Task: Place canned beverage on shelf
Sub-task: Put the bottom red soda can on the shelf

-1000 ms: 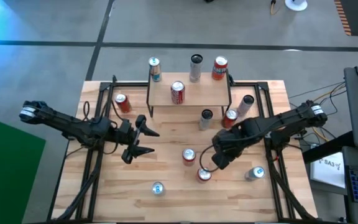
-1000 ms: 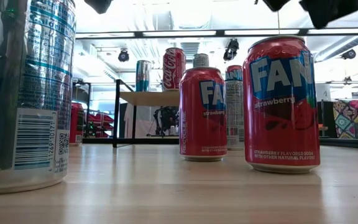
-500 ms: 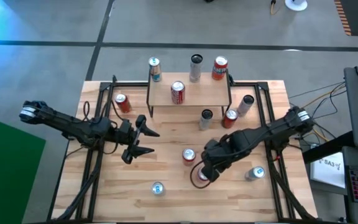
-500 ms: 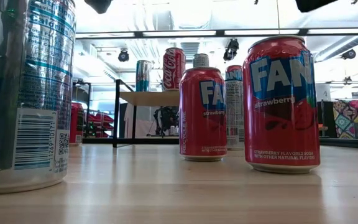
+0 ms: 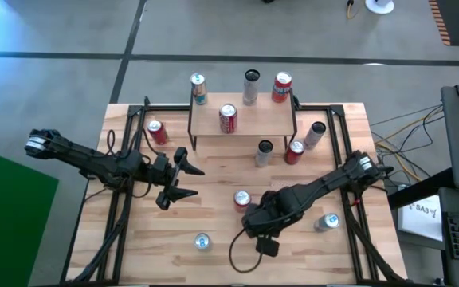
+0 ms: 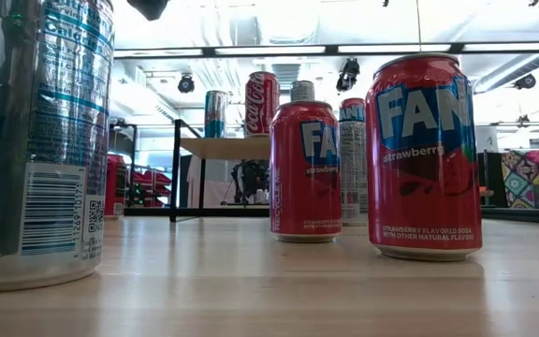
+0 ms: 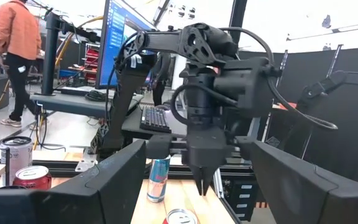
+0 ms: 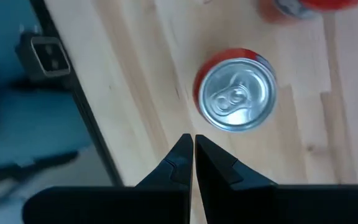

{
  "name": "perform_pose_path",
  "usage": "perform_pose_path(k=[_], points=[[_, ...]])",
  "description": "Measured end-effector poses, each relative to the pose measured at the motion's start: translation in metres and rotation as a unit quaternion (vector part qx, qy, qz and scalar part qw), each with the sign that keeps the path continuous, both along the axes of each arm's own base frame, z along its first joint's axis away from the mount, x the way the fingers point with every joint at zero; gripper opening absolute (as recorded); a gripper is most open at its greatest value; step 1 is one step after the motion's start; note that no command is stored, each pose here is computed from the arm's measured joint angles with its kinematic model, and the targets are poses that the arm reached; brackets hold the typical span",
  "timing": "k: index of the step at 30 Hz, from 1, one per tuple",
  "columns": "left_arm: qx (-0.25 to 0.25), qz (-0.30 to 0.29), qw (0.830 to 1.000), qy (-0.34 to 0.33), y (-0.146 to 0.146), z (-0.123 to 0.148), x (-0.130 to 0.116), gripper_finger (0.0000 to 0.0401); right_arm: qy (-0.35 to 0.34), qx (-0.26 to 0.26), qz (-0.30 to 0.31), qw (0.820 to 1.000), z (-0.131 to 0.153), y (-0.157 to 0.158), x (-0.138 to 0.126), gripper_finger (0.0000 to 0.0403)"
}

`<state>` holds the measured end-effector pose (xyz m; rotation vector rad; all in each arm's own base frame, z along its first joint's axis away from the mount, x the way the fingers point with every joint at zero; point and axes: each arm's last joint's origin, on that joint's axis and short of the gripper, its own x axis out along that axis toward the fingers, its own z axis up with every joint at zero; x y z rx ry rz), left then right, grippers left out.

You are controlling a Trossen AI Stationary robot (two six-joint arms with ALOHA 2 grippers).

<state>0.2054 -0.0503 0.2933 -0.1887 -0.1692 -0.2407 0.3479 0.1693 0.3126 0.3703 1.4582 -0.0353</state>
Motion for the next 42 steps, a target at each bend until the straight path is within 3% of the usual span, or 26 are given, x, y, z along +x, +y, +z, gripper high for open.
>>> perform_pose_path(k=[7, 16, 24, 28, 38, 42], points=[[0.000, 0.000, 1.000, 0.000, 0.0000, 0.0000, -0.0001, 0.0275, -0.011, -0.014, 0.090, 0.996, -0.0024, 0.0005, 0.0007, 0.0009], [-0.006, -0.001, 1.000, -0.001, 0.0000, 0.0005, -0.0002, 0.0275, -0.029, -0.021, 0.152, 0.988, -0.0009, -0.0032, 0.0022, 0.0009], [-0.005, -0.001, 1.000, -0.002, 0.0000, 0.0005, -0.0002, 0.0275, -0.026, -0.029, 0.126, 0.991, -0.0018, -0.0035, 0.0027, 0.0023], [-0.005, -0.001, 1.000, -0.002, 0.0000, 0.0005, -0.0001, 0.0275, -0.024, -0.028, 0.116, 0.993, -0.0019, -0.0035, 0.0028, 0.0076], [-0.004, -0.001, 1.000, -0.002, 0.0000, 0.0004, 0.0000, 0.0275, -0.059, -0.093, 0.084, 0.990, -0.0029, -0.0060, 0.0081, 0.0268], [-0.004, -0.001, 1.000, -0.002, 0.0000, 0.0004, 0.0000, 0.0275, -0.053, -0.095, 0.080, 0.991, -0.0061, -0.0062, 0.0077, 0.0329]])
